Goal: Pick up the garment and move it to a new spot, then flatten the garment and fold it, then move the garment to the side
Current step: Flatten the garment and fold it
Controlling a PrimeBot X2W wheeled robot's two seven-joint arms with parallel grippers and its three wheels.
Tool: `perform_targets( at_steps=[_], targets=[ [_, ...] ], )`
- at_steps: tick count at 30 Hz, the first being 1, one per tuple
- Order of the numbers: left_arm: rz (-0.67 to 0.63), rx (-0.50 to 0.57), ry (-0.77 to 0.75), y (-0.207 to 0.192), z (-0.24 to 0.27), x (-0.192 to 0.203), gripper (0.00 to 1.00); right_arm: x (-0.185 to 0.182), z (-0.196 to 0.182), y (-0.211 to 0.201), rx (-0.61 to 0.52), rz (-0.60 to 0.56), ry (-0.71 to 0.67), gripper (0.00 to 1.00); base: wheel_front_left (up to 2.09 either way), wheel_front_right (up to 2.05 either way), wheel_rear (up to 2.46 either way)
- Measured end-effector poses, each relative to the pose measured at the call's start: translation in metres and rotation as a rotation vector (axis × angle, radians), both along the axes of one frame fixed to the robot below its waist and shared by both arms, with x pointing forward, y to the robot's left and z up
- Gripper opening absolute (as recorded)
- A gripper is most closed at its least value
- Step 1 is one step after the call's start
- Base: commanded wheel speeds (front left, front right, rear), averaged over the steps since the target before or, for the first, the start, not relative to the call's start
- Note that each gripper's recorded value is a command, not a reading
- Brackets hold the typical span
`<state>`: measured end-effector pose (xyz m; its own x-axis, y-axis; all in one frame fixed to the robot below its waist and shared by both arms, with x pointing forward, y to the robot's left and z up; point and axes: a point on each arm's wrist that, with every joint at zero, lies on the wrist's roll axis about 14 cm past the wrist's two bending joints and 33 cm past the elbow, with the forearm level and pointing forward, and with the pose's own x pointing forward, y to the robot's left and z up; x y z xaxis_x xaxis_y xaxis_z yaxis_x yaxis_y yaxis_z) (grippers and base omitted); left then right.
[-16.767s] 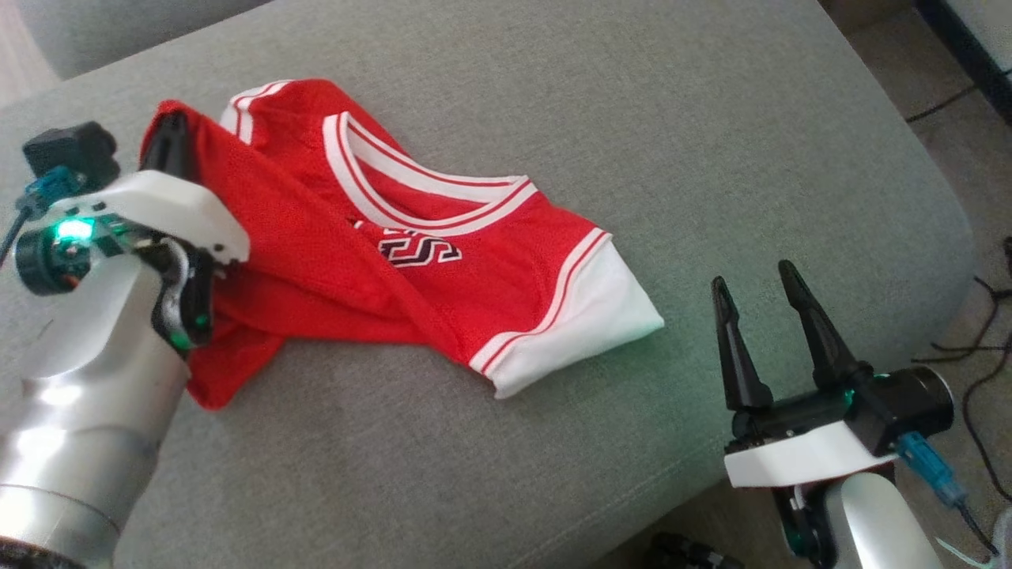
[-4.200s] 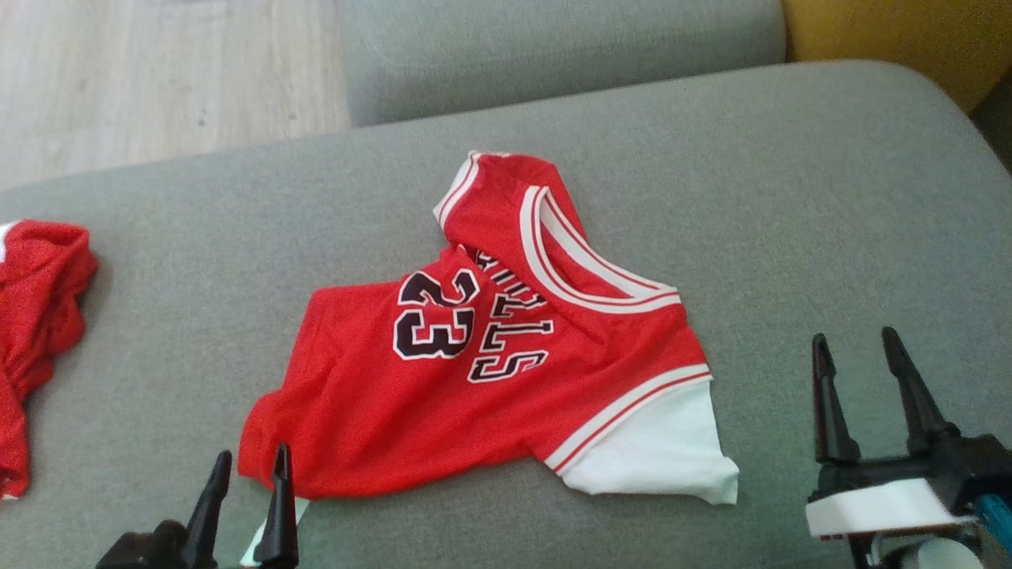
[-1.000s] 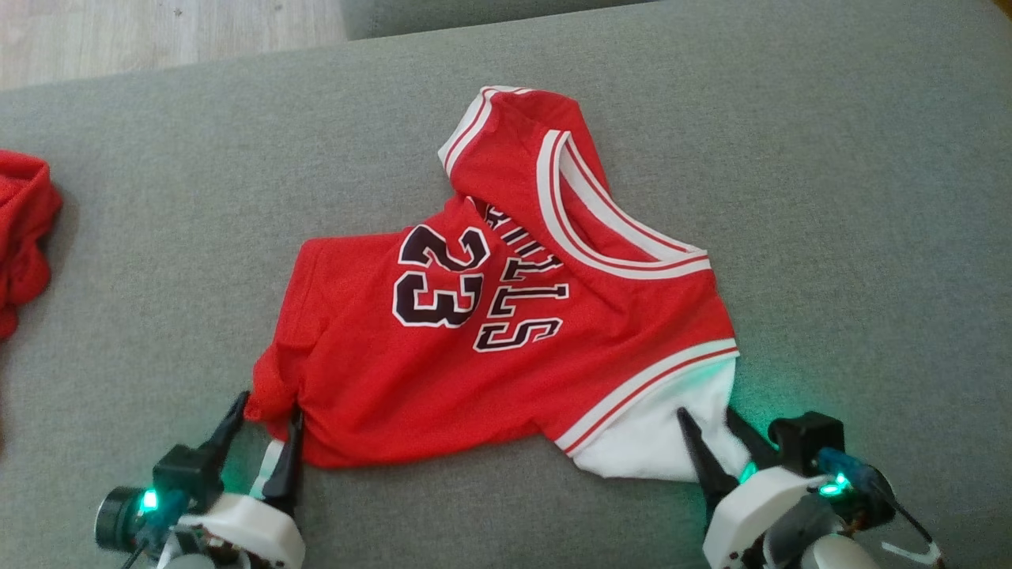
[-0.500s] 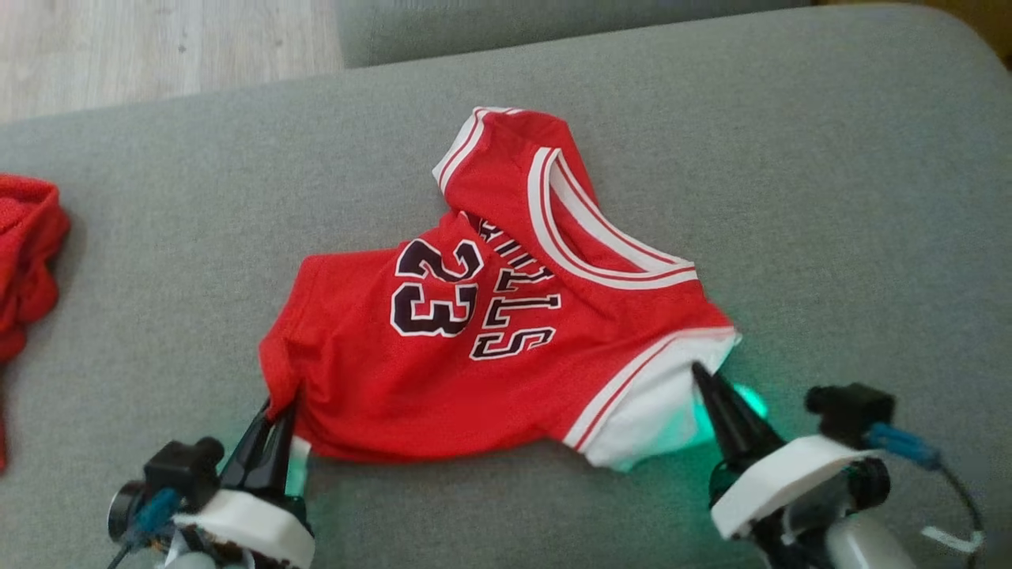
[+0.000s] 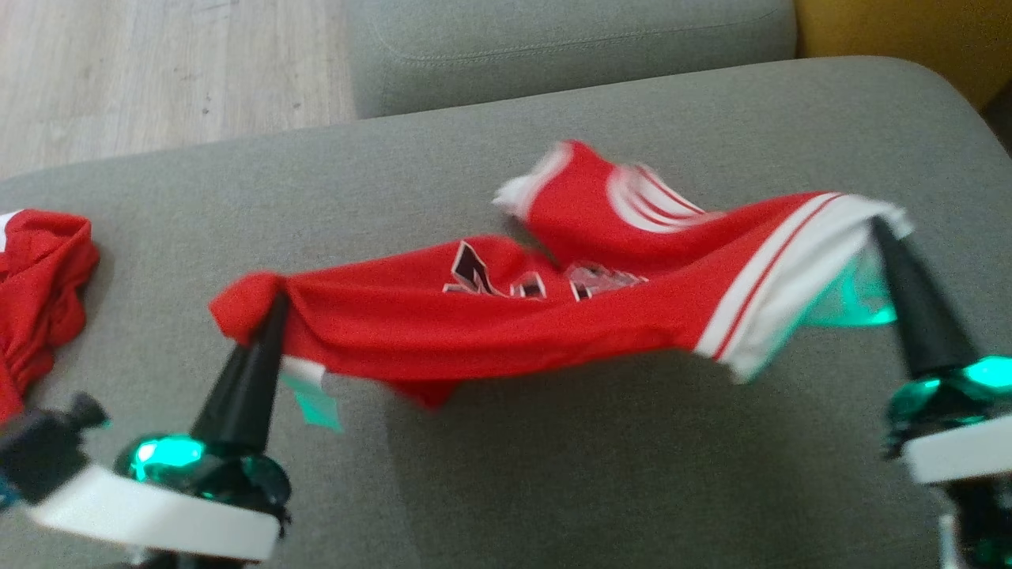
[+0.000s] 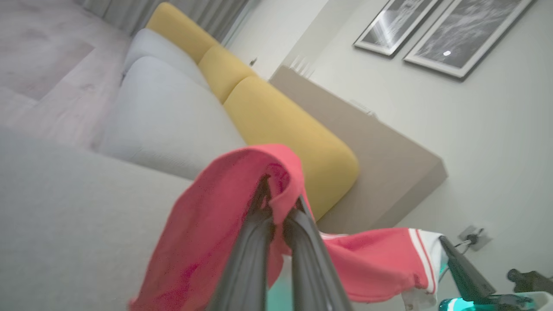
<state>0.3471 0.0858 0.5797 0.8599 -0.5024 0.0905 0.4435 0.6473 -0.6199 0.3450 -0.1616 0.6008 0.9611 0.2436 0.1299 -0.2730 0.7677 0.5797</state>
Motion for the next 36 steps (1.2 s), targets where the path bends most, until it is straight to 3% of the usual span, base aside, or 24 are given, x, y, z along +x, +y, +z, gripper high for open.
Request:
perform_targets(
  at_steps=[5,10,19,23,28,32,36],
  targets=[
    [-0.096,-0.163,-0.114,-0.012,0.089,-0.014,0.00,-0.012,0.081,-0.015,0.034,0.015,-0.204,0.00,0.00,0.00,0.00],
    [-0.135,-0.211,-0.163,-0.017,0.137,0.010,0.00,0.010,0.119,-0.019,-0.006,0.047,-0.271,0.00,0.00,0.00,0.00],
    [0.028,-0.041,-0.059,-0.012,0.108,0.150,0.00,0.142,0.105,-0.023,-0.015,0.025,-0.135,0.00,0.00,0.00,0.00],
    [0.132,-0.002,-0.151,-0.007,0.119,0.212,0.00,0.201,0.114,-0.017,0.001,-0.007,-0.154,0.00,0.00,0.00,0.00],
    [0.214,-0.049,-0.313,-0.005,0.149,0.262,0.00,0.249,0.140,-0.010,0.032,-0.050,-0.257,0.00,0.00,0.00,0.00],
    [0.237,-0.085,-0.306,-0.005,0.122,0.277,0.00,0.260,0.108,-0.002,0.038,-0.053,-0.208,0.00,0.00,0.00,0.00],
    [0.260,-0.070,-0.232,0.000,0.064,0.262,0.00,0.235,0.029,-0.004,0.020,-0.073,-0.049,0.00,0.00,0.00,0.00]
  ],
)
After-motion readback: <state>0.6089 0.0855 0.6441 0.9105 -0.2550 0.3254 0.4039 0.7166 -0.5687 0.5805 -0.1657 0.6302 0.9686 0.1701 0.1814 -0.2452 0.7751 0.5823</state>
